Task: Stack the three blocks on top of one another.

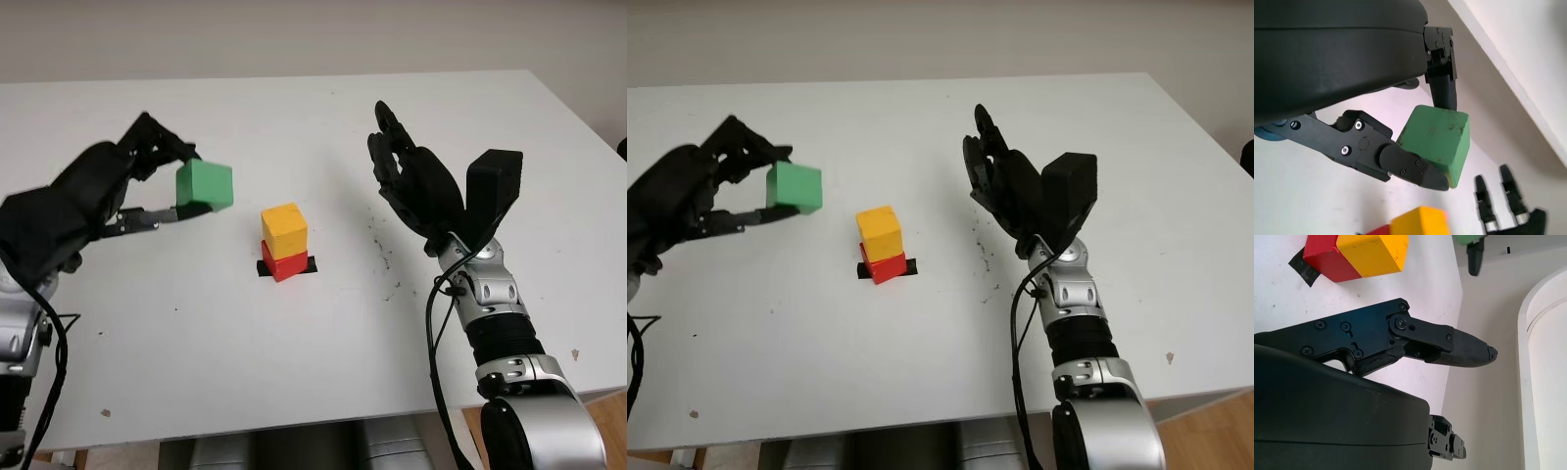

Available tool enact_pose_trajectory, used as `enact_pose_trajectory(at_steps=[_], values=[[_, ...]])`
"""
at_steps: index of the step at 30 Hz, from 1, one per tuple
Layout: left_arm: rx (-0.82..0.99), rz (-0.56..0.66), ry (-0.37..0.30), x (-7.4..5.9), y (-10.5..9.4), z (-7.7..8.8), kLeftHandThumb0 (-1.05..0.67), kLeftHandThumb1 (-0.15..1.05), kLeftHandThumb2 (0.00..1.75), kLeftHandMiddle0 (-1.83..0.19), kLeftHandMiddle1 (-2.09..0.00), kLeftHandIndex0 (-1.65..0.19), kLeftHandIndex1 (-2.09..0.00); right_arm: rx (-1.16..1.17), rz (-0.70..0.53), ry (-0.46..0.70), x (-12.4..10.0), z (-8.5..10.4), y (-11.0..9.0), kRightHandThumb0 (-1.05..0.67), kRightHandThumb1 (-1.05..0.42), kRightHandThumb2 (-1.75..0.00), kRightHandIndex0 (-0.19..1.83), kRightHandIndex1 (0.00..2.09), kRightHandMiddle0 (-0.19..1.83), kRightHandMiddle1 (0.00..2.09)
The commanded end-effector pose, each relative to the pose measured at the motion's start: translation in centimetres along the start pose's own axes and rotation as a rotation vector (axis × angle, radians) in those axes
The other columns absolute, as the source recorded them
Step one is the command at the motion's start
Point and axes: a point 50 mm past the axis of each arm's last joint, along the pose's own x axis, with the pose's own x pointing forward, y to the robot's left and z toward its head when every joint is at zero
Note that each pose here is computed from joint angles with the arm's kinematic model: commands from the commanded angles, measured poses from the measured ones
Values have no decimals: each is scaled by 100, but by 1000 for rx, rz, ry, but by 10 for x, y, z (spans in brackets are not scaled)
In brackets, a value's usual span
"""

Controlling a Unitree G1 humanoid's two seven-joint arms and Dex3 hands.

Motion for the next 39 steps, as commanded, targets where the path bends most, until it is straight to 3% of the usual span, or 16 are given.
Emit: enact_pose_trajectory(at_steps=[1, 8, 18, 30, 39], values=[[-17, 13, -46, 8, 2, 17, -40, 105, 18, -25, -8, -33, -171, 7, 2, -15, 2, 3, 0, -68, -105, -64, -19, 0, -19, 0], [-183, -27, -38, 23, -16, 30, -36, 105, 18, -28, -7, -42, -176, 7, 1, -14, 2, 2, 2, -68, -105, -64, -19, 0, -19, 0], [-368, -109, 51, 38, -47, 32, -39, 105, 20, -25, -5, -43, -178, 18, -2, -18, 1, 0, 3, -68, -105, -63, -19, 0, -19, 0], [-461, -126, 103, 30, -72, 22, -43, 105, 18, -24, -5, -43, -184, 9, -6, -17, 1, 1, 1, -69, -105, -64, -19, 0, -19, 0], [-456, -102, 113, 23, -72, 18, -42, 105, 22, -23, -4, -36, -188, -2, -5, -22, 2, 3, 0, -69, -105, -64, -19, 0, -19, 0]])
